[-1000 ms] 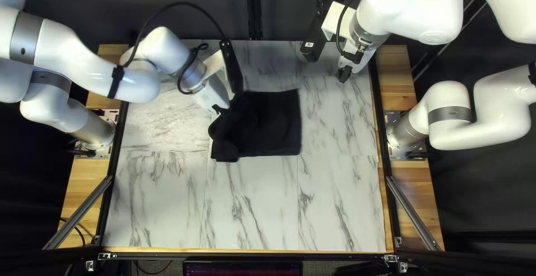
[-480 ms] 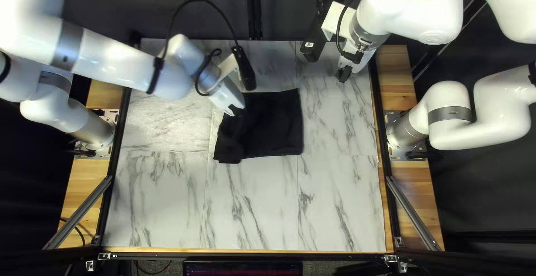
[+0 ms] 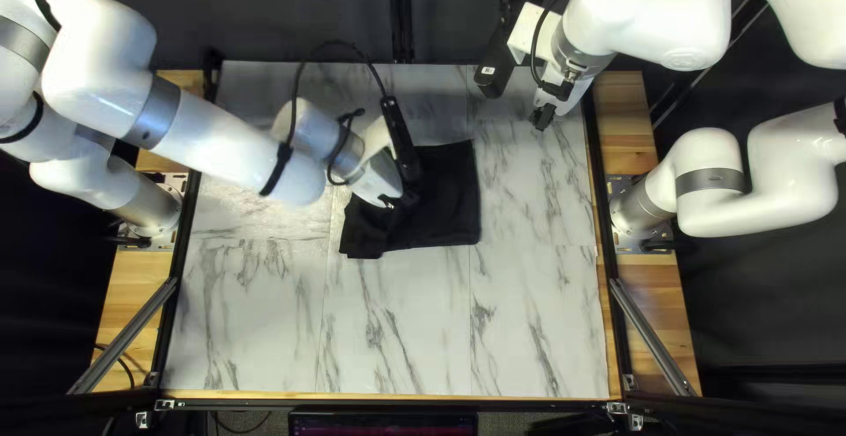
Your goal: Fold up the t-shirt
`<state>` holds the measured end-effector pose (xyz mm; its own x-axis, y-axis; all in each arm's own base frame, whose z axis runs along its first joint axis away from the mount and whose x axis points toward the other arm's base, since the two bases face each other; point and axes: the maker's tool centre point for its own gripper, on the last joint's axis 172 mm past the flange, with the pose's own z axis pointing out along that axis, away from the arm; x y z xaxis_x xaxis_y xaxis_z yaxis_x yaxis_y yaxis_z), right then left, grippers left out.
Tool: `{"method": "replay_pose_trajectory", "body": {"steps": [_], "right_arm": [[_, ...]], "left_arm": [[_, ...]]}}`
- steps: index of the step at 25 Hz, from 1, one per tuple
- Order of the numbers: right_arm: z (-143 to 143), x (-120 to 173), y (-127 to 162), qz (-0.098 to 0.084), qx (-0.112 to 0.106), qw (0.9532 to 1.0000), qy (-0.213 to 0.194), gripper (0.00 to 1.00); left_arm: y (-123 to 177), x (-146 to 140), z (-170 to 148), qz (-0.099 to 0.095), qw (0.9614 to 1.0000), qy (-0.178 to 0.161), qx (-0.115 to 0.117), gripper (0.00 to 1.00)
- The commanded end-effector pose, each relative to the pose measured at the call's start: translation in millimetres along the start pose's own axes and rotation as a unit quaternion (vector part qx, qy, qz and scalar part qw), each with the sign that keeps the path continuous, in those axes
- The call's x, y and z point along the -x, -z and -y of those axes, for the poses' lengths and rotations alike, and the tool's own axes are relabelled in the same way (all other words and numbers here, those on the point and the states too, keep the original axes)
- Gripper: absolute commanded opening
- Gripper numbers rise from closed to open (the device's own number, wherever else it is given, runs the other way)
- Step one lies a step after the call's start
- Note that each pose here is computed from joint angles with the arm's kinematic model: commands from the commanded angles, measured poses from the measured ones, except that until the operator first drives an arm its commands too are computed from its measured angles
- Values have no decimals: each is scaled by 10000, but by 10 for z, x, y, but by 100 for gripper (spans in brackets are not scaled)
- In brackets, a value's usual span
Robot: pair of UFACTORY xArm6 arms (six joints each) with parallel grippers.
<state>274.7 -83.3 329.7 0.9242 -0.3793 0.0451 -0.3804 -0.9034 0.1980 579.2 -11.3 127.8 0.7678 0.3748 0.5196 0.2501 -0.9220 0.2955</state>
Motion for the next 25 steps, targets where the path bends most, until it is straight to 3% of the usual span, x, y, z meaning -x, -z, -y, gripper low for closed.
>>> {"method": "replay_pose_trajectory", "body": {"steps": [1,6,7,8,12,19,24,25], "right_arm": [[0,0,0,0,0,10000,0,100],[0,0,0,0,0,10000,0,100],[0,0,0,0,0,10000,0,100],[0,0,0,0,0,10000,0,100],[0,0,0,0,0,10000,0,100],[0,0,0,0,0,10000,0,100],[0,0,0,0,0,10000,0,100],[0,0,0,0,0,10000,0,100]], "left_arm": [[-118,4,-25,149,9990,-270,-332,0],[-181,-43,-57,327,9977,-424,-427,0],[-193,-42,-55,370,9974,-439,-426,81],[-208,-42,-54,446,9970,-470,-419,100],[-47,-65,-93,604,9955,-628,-367,100],[298,-138,-106,721,9906,-1097,-378,100],[946,-159,15,740,9857,-1422,-512,100],[1207,-142,75,752,9841,-1517,-544,100]]}}
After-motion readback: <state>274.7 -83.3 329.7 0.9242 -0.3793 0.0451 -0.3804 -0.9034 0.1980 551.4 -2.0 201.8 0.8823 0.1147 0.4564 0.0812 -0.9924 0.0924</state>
